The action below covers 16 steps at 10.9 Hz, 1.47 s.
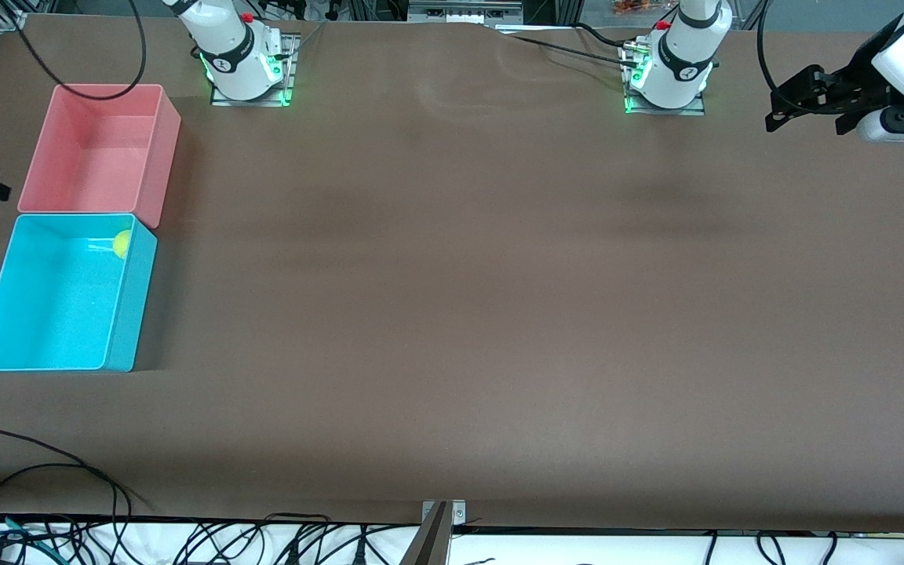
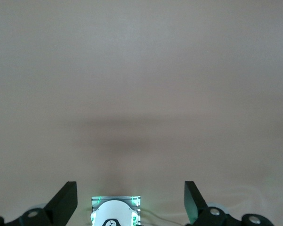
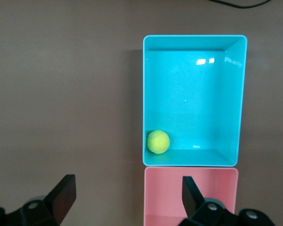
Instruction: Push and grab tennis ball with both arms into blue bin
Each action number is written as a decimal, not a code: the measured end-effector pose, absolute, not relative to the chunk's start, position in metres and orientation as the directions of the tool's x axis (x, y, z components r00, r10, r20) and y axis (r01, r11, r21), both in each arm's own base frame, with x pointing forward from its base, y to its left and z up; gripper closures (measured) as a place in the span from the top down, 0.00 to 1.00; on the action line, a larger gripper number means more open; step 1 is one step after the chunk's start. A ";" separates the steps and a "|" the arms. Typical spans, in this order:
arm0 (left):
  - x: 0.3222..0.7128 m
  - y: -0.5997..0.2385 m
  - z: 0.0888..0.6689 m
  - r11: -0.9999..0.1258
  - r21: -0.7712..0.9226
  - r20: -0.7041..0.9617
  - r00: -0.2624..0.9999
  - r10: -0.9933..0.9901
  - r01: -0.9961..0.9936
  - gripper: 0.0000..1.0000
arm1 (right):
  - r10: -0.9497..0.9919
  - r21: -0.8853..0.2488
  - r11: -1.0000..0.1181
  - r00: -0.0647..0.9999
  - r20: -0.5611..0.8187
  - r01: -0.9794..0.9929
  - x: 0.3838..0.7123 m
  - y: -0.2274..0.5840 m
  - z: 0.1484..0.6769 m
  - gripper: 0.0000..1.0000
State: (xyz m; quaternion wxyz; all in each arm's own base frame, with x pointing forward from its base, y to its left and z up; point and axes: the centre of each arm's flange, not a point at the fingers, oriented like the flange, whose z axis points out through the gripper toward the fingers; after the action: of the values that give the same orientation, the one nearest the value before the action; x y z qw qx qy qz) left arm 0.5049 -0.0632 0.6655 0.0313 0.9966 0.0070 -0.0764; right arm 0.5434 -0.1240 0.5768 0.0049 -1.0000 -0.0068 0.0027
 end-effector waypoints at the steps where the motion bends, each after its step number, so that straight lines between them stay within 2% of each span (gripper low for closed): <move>1: 0.505 -0.064 0.666 -0.998 0.061 -0.153 0.988 0.009 0.018 1.00 | 0.020 -0.008 -1.000 1.000 0.008 0.020 0.533 -0.108 0.572 1.00; 7: 0.505 -0.061 0.666 -0.998 0.061 -0.153 0.988 0.015 0.024 1.00 | 0.096 0.003 -0.995 0.994 0.055 0.096 0.538 -0.003 0.563 1.00; 11: 0.505 -0.061 0.666 -0.998 0.061 -0.153 0.988 0.015 0.024 1.00 | 0.120 -0.003 -0.993 0.992 0.044 0.120 0.556 0.009 0.557 1.00; 16: 0.506 -0.058 0.665 -0.998 0.061 -0.154 0.988 0.022 0.032 1.00 | 0.107 -0.002 -0.994 0.992 0.071 0.107 0.559 0.003 0.574 1.00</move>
State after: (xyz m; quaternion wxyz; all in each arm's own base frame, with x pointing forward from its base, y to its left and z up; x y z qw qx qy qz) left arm 0.5056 -0.0583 0.6652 0.0316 0.9964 0.0135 -0.0770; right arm 0.5591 0.0034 0.5744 0.0029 -0.9979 -0.0537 -0.0354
